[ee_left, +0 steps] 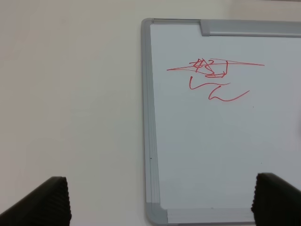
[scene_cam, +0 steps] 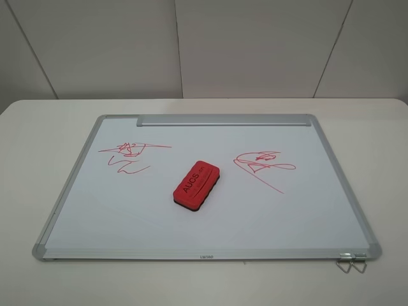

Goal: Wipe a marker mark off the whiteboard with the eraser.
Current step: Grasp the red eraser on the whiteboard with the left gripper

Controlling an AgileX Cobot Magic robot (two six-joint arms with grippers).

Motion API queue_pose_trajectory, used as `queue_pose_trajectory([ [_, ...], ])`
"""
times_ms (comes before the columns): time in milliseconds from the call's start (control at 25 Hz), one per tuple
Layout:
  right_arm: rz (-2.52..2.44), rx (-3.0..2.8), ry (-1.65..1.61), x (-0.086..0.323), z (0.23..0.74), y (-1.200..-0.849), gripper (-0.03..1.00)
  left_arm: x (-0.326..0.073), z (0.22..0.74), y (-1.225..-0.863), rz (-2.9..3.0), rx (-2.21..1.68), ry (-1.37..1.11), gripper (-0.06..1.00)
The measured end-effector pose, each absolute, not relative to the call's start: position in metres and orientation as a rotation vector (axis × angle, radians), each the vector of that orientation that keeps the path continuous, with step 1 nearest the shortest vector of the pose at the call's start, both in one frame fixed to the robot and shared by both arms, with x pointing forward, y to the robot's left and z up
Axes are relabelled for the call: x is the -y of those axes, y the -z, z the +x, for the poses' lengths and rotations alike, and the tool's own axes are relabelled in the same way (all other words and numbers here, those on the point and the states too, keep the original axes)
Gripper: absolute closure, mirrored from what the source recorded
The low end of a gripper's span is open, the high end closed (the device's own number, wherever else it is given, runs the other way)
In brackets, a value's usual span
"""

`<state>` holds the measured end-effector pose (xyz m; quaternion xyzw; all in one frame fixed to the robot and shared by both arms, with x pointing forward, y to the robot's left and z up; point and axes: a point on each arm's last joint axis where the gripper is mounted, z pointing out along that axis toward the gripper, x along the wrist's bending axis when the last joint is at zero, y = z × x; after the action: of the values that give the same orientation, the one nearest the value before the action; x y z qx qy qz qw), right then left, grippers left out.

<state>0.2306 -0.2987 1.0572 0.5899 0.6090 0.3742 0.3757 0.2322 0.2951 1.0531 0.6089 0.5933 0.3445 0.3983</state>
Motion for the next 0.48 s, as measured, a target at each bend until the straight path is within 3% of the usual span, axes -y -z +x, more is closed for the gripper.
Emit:
queue_pose_trajectory([
  [480,1.509,-1.558,-0.958,0.2987,0.2306,-1.0572,0.14,-0.2951,0.2322,-1.0531,1.541,-1.502,-0.872,0.17],
])
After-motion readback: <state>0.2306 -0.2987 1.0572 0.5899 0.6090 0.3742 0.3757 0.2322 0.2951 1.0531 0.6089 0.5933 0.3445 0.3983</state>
